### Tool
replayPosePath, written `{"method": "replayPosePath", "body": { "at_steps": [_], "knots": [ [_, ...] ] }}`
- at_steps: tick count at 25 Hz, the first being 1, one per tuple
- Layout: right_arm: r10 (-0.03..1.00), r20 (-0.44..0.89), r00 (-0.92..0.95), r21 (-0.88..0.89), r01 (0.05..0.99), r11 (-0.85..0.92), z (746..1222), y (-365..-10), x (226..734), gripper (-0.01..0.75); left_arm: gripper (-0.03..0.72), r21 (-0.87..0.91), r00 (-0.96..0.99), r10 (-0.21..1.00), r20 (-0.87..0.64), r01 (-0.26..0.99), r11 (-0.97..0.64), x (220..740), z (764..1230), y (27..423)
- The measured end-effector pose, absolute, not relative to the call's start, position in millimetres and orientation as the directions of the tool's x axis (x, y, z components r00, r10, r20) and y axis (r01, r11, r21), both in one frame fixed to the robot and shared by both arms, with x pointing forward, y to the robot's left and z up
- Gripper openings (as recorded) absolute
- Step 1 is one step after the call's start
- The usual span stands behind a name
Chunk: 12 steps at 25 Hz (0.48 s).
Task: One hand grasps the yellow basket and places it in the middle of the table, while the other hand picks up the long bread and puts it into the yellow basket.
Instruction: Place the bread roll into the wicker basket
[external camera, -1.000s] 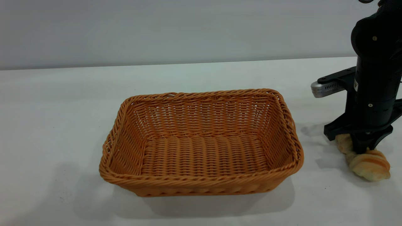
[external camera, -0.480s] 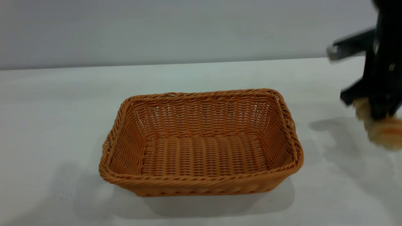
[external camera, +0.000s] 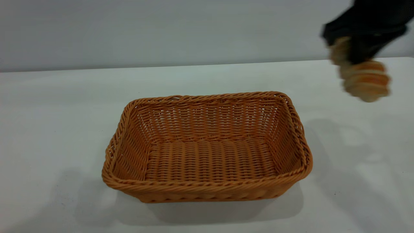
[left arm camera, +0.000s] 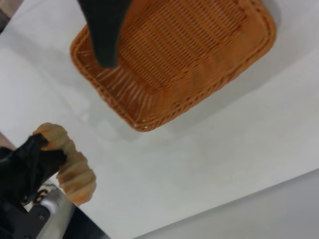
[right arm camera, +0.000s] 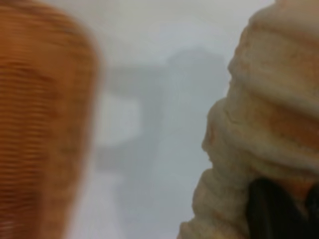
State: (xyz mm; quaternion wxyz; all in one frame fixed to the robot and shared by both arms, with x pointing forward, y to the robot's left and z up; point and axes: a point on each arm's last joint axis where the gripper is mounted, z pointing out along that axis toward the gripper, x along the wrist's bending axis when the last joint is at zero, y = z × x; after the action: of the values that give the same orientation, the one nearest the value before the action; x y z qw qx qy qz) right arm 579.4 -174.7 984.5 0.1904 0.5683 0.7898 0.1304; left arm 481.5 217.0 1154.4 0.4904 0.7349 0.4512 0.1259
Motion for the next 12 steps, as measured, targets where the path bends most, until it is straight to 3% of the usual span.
{"method": "replayPosePath", "body": {
  "at_steps": [12],
  "knots": [
    [0.851,-0.115,-0.512,0.475,0.725,0.499,951,-88,559,0.05,0.584,0.838,0.542,0.834,-0.105,0.5,-0.22,455,1161,231]
  ]
}}
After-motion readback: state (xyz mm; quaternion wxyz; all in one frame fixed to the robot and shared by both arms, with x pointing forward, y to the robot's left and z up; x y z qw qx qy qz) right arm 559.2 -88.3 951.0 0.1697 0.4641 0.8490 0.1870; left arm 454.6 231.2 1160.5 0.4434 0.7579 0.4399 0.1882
